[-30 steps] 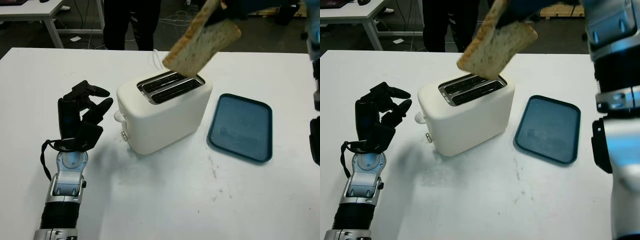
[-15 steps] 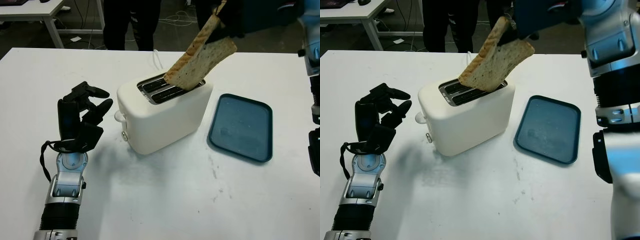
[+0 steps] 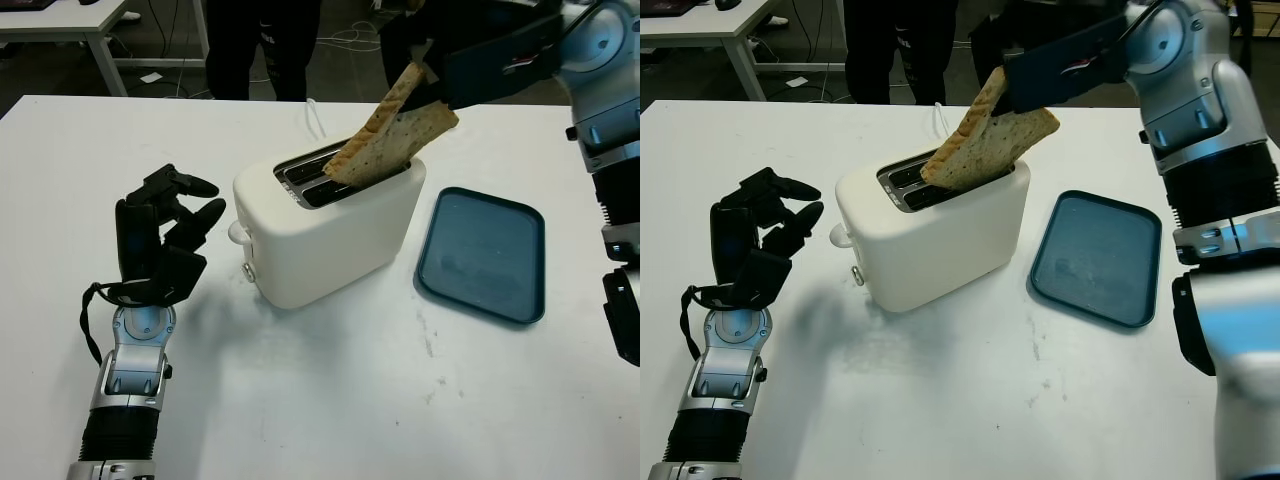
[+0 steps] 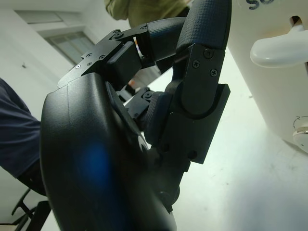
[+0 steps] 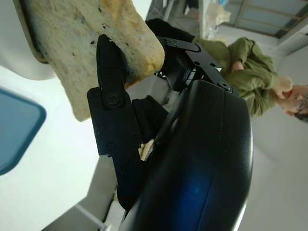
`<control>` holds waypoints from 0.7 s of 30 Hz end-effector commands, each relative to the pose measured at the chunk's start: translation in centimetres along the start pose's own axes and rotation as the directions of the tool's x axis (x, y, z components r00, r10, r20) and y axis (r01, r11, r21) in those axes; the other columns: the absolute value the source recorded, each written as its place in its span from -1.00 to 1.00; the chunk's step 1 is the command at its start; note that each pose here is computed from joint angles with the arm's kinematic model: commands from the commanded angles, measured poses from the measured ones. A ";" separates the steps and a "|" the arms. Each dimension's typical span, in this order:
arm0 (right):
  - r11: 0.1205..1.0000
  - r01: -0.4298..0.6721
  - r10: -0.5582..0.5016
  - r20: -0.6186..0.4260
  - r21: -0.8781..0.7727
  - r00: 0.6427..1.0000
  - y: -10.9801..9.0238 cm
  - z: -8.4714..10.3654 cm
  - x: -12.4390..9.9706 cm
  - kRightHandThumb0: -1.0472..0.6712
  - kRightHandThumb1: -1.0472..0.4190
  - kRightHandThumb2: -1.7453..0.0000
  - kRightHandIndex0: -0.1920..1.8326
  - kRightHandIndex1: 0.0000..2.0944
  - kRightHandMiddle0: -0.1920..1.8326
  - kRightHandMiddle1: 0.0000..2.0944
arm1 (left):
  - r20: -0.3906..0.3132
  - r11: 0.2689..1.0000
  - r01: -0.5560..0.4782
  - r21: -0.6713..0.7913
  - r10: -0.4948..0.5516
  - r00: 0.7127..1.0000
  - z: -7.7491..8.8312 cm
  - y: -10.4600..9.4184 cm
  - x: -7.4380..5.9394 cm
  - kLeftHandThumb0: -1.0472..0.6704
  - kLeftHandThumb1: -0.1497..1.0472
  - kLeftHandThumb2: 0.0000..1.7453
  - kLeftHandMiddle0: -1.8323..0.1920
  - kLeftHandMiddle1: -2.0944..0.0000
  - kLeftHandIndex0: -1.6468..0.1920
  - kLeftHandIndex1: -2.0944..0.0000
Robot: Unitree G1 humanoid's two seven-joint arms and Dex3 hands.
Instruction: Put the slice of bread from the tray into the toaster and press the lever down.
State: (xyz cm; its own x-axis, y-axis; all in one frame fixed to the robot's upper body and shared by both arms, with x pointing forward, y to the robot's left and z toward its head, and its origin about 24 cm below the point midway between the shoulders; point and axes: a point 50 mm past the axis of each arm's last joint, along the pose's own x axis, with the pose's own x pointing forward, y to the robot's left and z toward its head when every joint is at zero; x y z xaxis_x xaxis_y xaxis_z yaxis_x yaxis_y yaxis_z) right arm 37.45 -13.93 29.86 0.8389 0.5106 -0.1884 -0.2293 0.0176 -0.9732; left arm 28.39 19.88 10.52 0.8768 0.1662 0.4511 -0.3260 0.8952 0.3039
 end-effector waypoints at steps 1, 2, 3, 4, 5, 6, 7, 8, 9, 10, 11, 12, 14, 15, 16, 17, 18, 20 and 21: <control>0.999 0.027 -0.028 -0.001 -0.047 1.000 -0.6 1.0 0.2 -0.24 -0.83 0.69 0.18 0.67 -0.08 0.67 | -0.005 1.000 -0.004 0.005 0.004 1.000 0.0 0.1 -0.3 -0.88 0.79 -0.86 -0.20 -0.42 -0.11 -0.01; 0.997 0.029 -0.029 0.000 -0.068 1.000 -0.5 1.2 0.3 -0.24 -0.83 0.70 0.19 0.67 -0.07 0.67 | -0.006 1.000 -0.004 0.004 0.004 1.000 0.0 0.1 -0.3 -0.88 0.79 -0.86 -0.20 -0.42 -0.11 -0.01; 0.995 0.033 -0.033 0.005 -0.091 0.999 -0.5 1.5 0.4 -0.24 -0.83 0.70 0.20 0.67 -0.07 0.67 | -0.008 1.000 -0.004 0.004 0.004 1.000 0.0 0.1 -0.3 -0.87 0.79 -0.87 -0.20 -0.42 -0.11 -0.01; 0.993 0.041 -0.039 0.019 -0.111 0.999 -0.5 1.7 0.5 -0.24 -0.83 0.70 0.20 0.67 -0.07 0.67 | -0.009 1.000 -0.004 0.003 0.004 1.000 0.0 0.1 -0.3 -0.87 0.79 -0.87 -0.20 -0.42 -0.11 -0.01; 0.991 0.048 -0.044 0.029 -0.126 0.999 -0.5 1.9 0.5 -0.24 -0.83 0.71 0.21 0.67 -0.07 0.67 | -0.009 1.000 -0.004 0.002 0.004 1.000 0.0 0.1 -0.3 -0.88 0.79 -0.87 -0.20 -0.41 -0.11 -0.01; 0.986 0.058 -0.053 0.038 -0.154 0.998 -0.5 2.2 0.6 -0.25 -0.83 0.71 0.22 0.67 -0.05 0.67 | -0.007 1.000 -0.003 -0.001 0.003 1.000 0.0 0.0 -0.3 -0.88 0.79 -0.87 -0.20 -0.41 -0.11 -0.01; 0.981 0.069 -0.062 0.048 -0.182 0.997 -0.6 2.4 0.6 -0.28 -0.83 0.71 0.24 0.67 -0.02 0.67 | -0.006 1.000 -0.004 -0.001 0.004 1.000 0.0 0.0 -0.3 -0.88 0.79 -0.87 -0.20 -0.41 -0.11 -0.01; 0.976 0.076 -0.066 0.058 -0.203 0.996 -0.6 2.7 0.7 -0.29 -0.83 0.71 0.26 0.67 0.00 0.67 | -0.004 1.000 -0.003 0.000 0.003 1.000 0.0 0.0 -0.3 -0.89 0.79 -0.87 -0.21 -0.41 -0.12 -0.01; 0.972 0.078 -0.065 0.065 -0.221 0.996 -0.6 3.0 0.9 -0.31 -0.83 0.72 0.28 0.67 0.03 0.67 | -0.001 1.000 -0.001 0.001 0.001 1.000 0.0 0.0 -0.3 -0.89 0.79 -0.87 -0.21 -0.41 -0.11 -0.01; 0.967 0.080 -0.064 0.075 -0.242 0.995 -0.6 3.4 1.0 -0.33 -0.83 0.72 0.30 0.67 0.05 0.67 | 0.000 1.000 -0.001 0.001 0.001 1.000 0.0 0.0 -0.3 -0.89 0.79 -0.87 -0.20 -0.41 -0.11 -0.01; 0.965 0.080 -0.060 0.085 -0.251 0.995 -0.7 3.8 1.1 -0.34 -0.83 0.73 0.31 0.67 0.07 0.67 | -0.001 1.000 -0.001 0.000 0.001 1.000 0.0 -0.1 -0.3 -0.88 0.79 -0.87 -0.20 -0.41 -0.11 -0.01; 0.962 0.079 -0.056 0.094 -0.261 0.994 -0.7 4.2 1.2 -0.34 -0.83 0.74 0.32 0.67 0.08 0.67 | -0.001 1.000 -0.001 -0.001 0.001 1.000 0.0 -0.1 -0.3 -0.88 0.79 -0.87 -0.19 -0.41 -0.11 -0.01; 0.958 0.074 -0.046 0.105 -0.278 0.993 -0.7 4.9 1.4 -0.34 -0.83 0.76 0.33 0.67 0.09 0.67 | -0.001 1.000 -0.001 0.001 0.001 1.000 0.0 -0.1 -0.3 -0.87 0.79 -0.87 -0.18 -0.40 -0.11 -0.01; 0.953 0.070 -0.039 0.112 -0.295 0.993 -0.7 5.3 1.4 -0.32 -0.83 0.77 0.33 0.67 0.09 0.67 | -0.004 1.000 0.000 0.003 0.000 1.000 0.0 -0.1 -0.4 -0.88 0.79 -0.86 -0.17 -0.40 -0.11 -0.01; 0.949 0.068 -0.033 0.118 -0.308 0.993 -0.7 5.6 1.5 -0.31 -0.83 0.79 0.33 0.67 0.08 0.67 | -0.006 1.000 0.000 0.004 0.001 1.000 0.0 -0.2 -0.4 -0.88 0.79 -0.86 -0.17 -0.40 -0.11 -0.01; 0.944 0.072 -0.031 0.131 -0.321 0.991 -0.7 6.0 1.5 -0.31 -0.83 0.80 0.33 0.67 0.08 0.67 | -0.008 1.000 -0.002 0.004 0.002 1.000 0.0 -0.2 -0.4 -0.88 0.79 -0.86 -0.17 -0.39 -0.11 -0.01; 0.940 0.075 -0.029 0.140 -0.333 0.990 -0.7 6.3 1.6 -0.30 -0.82 0.81 0.33 0.67 0.08 0.67 | -0.010 1.000 -0.004 0.004 0.004 1.000 0.0 -0.2 -0.4 -0.88 0.79 -0.86 -0.18 -0.40 -0.11 -0.01; 0.932 0.084 -0.027 0.161 -0.354 0.987 -0.7 7.0 1.6 -0.30 -0.82 0.83 0.33 0.67 0.06 0.67 | -0.006 1.000 -0.004 0.005 0.004 1.000 0.0 -0.2 -0.4 -0.89 0.79 -0.85 -0.19 -0.40 -0.12 -0.01; 0.927 0.085 -0.024 0.169 -0.365 0.985 -0.8 7.3 1.6 -0.30 -0.81 0.84 0.33 0.67 0.06 0.67 | -0.005 1.000 -0.003 0.005 0.003 1.000 -0.1 -0.2 -0.4 -0.89 0.79 -0.84 -0.20 -0.41 -0.12 -0.01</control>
State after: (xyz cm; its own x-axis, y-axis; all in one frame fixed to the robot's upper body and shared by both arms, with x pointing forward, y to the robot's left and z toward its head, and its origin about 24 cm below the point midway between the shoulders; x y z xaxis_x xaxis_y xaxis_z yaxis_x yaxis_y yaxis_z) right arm 35.99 -7.75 30.28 0.7662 0.6230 -0.1577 -0.0088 -0.2352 -0.9719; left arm 28.32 19.66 10.42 0.8780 0.1675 0.4484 -0.3237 0.8979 0.2985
